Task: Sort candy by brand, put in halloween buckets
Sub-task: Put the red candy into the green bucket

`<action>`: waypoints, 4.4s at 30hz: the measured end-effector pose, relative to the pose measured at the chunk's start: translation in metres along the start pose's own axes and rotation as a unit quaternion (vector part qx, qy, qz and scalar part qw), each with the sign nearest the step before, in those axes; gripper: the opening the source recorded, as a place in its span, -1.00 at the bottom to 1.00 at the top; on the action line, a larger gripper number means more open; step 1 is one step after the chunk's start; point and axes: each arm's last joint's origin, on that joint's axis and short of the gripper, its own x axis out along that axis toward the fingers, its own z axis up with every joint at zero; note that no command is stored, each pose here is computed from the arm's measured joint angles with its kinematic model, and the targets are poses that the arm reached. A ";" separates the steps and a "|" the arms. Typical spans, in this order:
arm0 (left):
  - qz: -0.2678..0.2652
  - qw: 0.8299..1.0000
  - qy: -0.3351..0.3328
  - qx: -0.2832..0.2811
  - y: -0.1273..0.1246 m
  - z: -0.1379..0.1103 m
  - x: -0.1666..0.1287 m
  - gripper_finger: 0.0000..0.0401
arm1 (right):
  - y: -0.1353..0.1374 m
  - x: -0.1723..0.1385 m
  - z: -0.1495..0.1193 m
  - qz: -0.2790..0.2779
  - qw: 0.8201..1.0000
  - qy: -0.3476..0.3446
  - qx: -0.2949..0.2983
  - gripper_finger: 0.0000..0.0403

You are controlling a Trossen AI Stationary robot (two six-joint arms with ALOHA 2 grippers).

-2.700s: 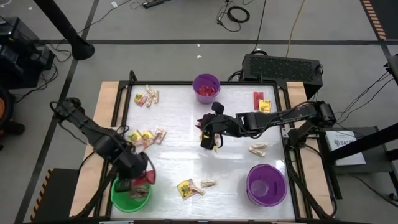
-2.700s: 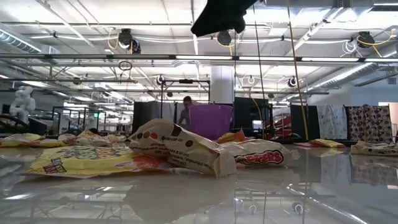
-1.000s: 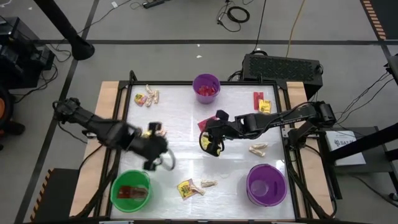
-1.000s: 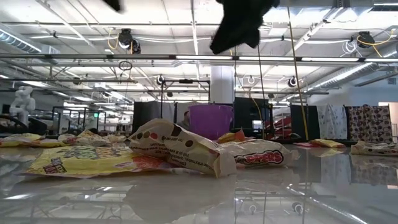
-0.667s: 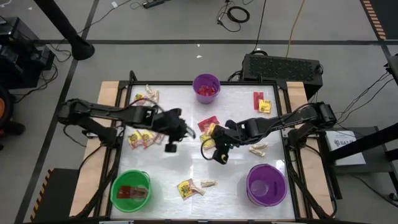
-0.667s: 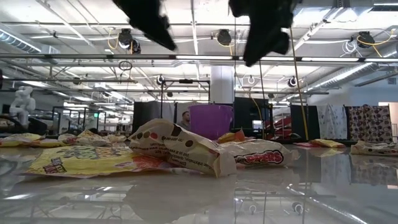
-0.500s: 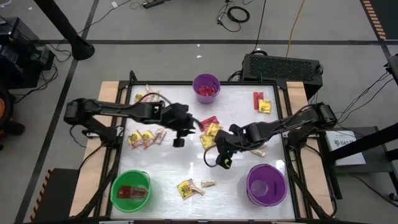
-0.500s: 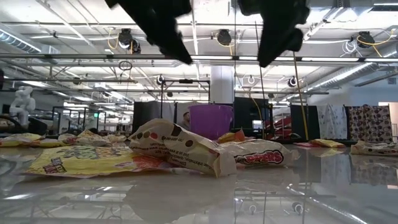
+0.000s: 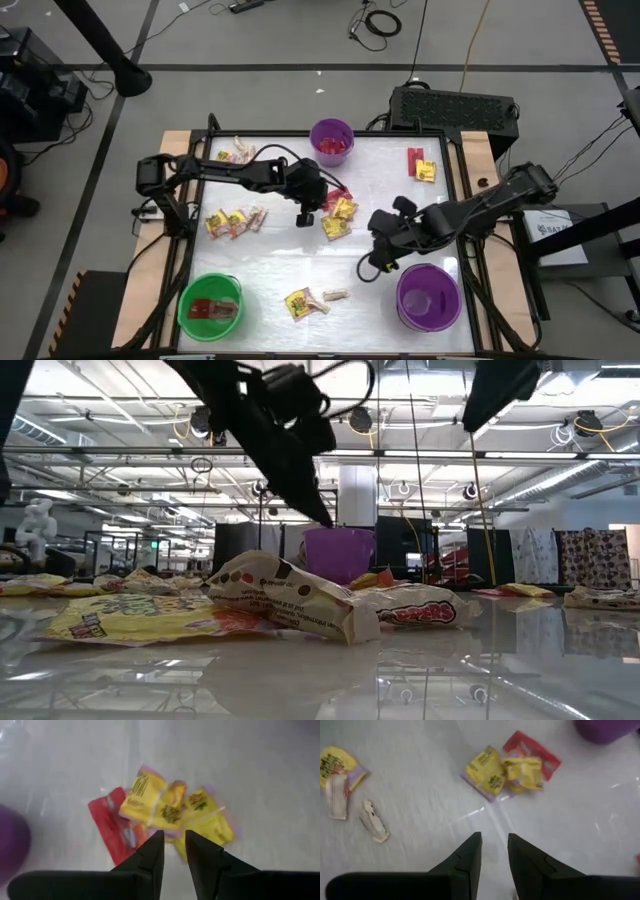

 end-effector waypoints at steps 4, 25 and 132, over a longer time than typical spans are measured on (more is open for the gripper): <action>0.007 1.000 0.007 -0.011 0.011 -0.006 0.010 -0.57 | -0.008 -0.014 -0.003 0.000 1.000 -0.022 0.002 -0.56; 0.005 0.999 0.026 -0.021 0.033 -0.026 0.058 -0.57 | -0.049 -0.008 -0.047 0.121 0.981 -0.111 0.105 -0.56; -0.189 0.891 0.329 -0.248 -0.266 -0.076 -0.220 -0.94 | -0.107 0.016 -0.007 -0.072 0.963 -0.210 0.152 -0.56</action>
